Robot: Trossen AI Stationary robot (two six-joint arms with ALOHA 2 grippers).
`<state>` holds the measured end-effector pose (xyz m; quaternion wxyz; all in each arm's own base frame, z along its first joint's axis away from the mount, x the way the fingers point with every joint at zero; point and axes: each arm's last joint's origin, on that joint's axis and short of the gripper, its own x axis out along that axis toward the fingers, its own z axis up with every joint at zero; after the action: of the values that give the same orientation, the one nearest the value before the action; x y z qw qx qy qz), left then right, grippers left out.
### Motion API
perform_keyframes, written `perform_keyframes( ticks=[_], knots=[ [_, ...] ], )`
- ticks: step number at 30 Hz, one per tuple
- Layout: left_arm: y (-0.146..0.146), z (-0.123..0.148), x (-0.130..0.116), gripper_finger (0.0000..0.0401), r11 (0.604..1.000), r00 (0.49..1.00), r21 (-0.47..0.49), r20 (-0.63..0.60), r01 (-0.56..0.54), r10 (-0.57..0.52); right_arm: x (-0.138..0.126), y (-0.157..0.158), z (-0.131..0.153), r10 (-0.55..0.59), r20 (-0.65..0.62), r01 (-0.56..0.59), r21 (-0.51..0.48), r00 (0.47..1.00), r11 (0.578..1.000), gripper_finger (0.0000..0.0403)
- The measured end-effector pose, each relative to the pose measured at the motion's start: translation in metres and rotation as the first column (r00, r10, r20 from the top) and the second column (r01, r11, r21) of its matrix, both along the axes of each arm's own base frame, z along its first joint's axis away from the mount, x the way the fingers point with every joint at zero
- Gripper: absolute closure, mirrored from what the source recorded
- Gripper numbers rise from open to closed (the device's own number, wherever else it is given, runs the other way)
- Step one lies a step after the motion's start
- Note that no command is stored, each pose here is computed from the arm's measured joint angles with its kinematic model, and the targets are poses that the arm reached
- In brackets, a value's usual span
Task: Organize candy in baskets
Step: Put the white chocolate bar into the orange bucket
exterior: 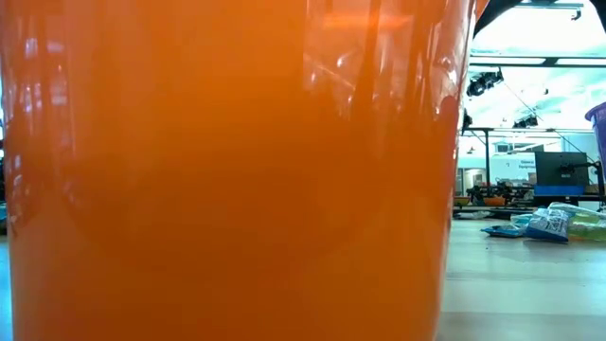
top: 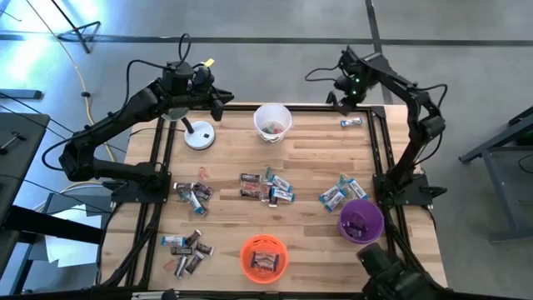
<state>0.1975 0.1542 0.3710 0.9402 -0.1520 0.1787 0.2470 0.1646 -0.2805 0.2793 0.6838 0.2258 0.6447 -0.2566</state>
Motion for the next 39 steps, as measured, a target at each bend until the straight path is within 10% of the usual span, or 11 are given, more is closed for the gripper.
perform_keyframes(
  ticks=[8,18,39],
  knots=[
    [0.0,0.0,0.0,0.0346,1.0,1.0,0.016,-0.008,0.006,-0.006,0.018,0.001,-0.017,0.288,-0.043,-0.286,0.046,0.957,0.957,0.0252],
    [0.0,0.0,0.0,0.0346,1.0,1.0,0.023,-0.013,0.008,-0.007,0.009,-0.029,-0.078,0.228,-0.319,-0.177,0.181,0.92,0.967,0.0249],
    [0.0,0.0,0.0,0.0346,1.0,1.0,0.023,-0.013,0.007,-0.006,0.007,-0.044,-0.103,0.17,-0.329,-0.114,0.181,0.929,0.977,0.0249]
  ],
)
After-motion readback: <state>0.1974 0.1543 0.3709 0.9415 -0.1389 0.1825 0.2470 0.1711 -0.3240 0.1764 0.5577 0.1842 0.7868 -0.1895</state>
